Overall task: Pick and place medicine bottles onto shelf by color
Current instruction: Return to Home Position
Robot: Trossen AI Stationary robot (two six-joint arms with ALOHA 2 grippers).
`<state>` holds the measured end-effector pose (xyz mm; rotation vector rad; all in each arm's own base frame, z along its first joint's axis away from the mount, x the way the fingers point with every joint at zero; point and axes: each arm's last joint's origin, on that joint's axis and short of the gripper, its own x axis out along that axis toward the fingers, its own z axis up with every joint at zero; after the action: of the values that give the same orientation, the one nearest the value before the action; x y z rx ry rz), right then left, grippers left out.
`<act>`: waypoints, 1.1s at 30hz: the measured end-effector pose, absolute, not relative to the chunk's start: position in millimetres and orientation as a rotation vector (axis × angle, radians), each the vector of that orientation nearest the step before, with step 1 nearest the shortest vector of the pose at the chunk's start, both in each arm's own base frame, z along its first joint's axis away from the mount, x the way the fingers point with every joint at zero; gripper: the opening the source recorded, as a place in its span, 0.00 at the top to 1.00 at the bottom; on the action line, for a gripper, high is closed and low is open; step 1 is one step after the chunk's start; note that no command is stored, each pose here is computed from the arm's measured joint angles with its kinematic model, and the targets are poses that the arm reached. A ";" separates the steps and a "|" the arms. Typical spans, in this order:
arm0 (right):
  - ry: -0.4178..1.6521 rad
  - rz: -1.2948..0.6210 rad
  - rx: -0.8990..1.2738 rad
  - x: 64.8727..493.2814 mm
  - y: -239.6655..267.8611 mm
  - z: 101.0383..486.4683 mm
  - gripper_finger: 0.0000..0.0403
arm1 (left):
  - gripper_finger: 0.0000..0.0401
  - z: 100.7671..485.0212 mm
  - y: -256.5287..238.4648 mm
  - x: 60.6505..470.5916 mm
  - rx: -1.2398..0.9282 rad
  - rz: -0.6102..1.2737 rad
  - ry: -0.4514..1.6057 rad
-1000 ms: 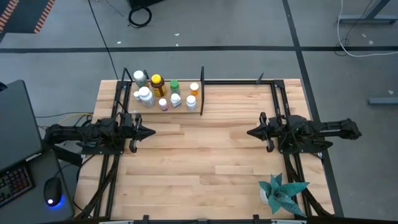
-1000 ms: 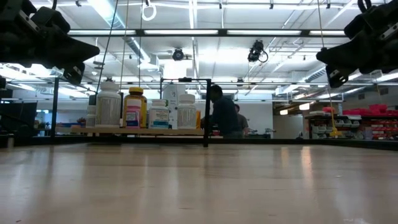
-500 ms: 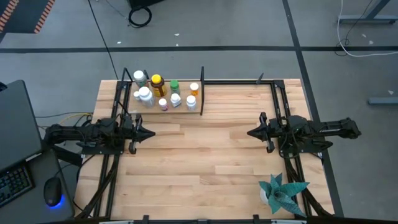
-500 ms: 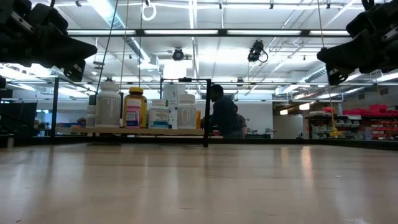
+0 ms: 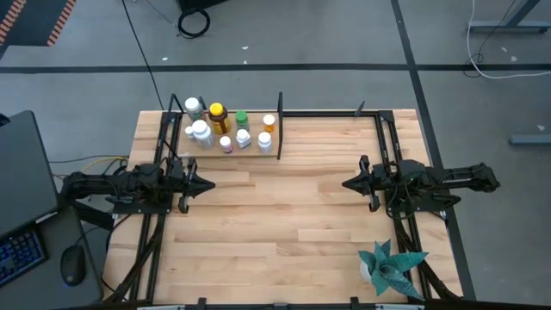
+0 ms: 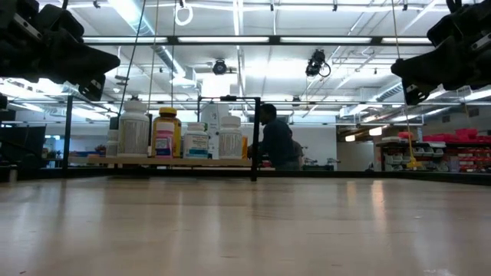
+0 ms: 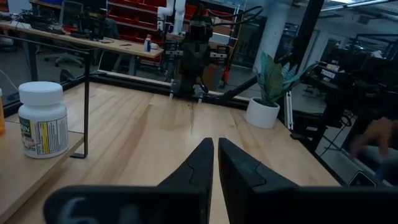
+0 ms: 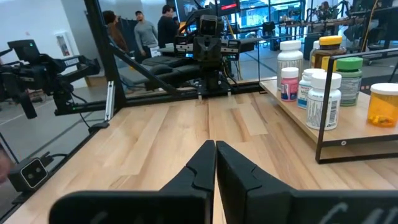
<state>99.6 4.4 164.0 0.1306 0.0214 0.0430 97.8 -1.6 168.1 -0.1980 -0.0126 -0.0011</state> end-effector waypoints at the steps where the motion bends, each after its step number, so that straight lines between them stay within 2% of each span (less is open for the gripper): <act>1: 0.021 0.043 0.131 99.6 4.4 164.0 0.95 | 0.92 168.2 -1.6 97.8 -0.198 -0.001 -0.013; 9: 0.021 0.043 0.131 99.6 4.4 164.0 0.95 | 0.95 169.3 -1.7 97.9 -0.199 -0.006 -0.029; 19: 0.021 0.043 0.131 99.6 4.4 164.0 0.95 | 0.92 169.9 -1.8 97.9 -0.198 -0.008 -0.036; 33: 0.021 0.043 0.131 99.6 4.4 164.0 0.95 | 0.93 170.6 -1.7 97.8 -0.199 -0.008 -0.042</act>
<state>99.6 4.4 164.0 0.1310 0.0215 0.0430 97.8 -1.7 170.6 -0.1987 -0.0420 -0.0076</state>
